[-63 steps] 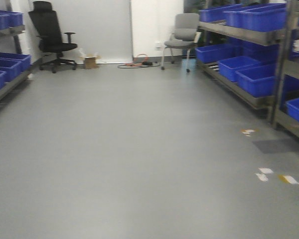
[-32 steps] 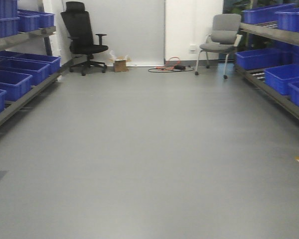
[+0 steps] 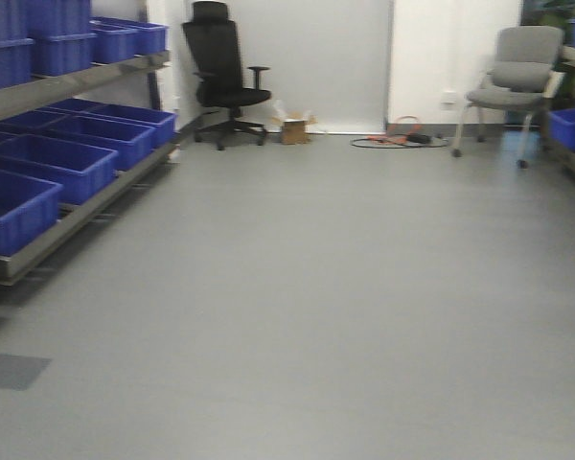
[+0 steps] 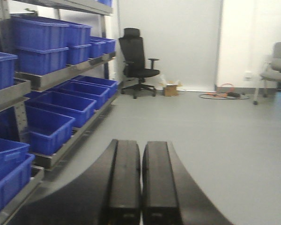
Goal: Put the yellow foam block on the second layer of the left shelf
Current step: 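Turn the base toward the shelf rack of blue bins, then approach the shelf and position the right gripper over a blue bin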
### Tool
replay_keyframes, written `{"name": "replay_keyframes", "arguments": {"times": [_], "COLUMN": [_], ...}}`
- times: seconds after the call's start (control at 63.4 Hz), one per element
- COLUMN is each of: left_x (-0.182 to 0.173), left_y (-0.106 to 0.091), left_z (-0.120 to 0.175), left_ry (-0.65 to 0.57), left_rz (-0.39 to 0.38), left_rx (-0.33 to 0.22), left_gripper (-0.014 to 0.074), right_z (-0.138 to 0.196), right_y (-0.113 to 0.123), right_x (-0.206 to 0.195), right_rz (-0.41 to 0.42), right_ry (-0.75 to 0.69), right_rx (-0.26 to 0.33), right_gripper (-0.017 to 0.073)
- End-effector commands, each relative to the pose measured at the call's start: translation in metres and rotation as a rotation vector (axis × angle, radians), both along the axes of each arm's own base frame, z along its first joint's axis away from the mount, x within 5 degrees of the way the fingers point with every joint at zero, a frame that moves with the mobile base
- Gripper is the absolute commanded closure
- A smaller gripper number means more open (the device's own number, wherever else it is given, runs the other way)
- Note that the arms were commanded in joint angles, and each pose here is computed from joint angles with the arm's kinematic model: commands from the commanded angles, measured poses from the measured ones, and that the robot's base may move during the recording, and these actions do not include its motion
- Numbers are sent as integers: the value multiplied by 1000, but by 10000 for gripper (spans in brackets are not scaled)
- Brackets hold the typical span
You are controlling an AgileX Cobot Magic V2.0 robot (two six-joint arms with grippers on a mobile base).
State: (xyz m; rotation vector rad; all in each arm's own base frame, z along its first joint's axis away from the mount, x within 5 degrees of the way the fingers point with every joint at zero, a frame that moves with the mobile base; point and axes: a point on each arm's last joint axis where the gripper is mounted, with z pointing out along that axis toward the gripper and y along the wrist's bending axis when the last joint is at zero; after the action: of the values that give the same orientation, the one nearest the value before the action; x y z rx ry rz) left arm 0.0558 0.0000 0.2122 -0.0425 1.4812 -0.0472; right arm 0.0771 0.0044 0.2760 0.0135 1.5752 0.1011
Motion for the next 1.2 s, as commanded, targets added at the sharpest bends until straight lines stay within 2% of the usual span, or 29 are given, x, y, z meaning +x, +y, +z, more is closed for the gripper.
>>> {"name": "replay_keyframes", "arguments": {"times": [0.0, 1.184], "left_x": [-1, -1], "left_y": [0, 0], "left_z": [-1, -1], "left_ry": [-73, -73], "left_rz": [-5, -5], "left_rx": [-9, -9], "left_gripper": [470, 470], "right_z": [18, 18], "right_y": [-1, -1], "right_x": [-1, -1], "right_rz": [-13, -13], "right_ry": [-113, -113], "right_rx": [4, 4], "right_gripper": [54, 54]}}
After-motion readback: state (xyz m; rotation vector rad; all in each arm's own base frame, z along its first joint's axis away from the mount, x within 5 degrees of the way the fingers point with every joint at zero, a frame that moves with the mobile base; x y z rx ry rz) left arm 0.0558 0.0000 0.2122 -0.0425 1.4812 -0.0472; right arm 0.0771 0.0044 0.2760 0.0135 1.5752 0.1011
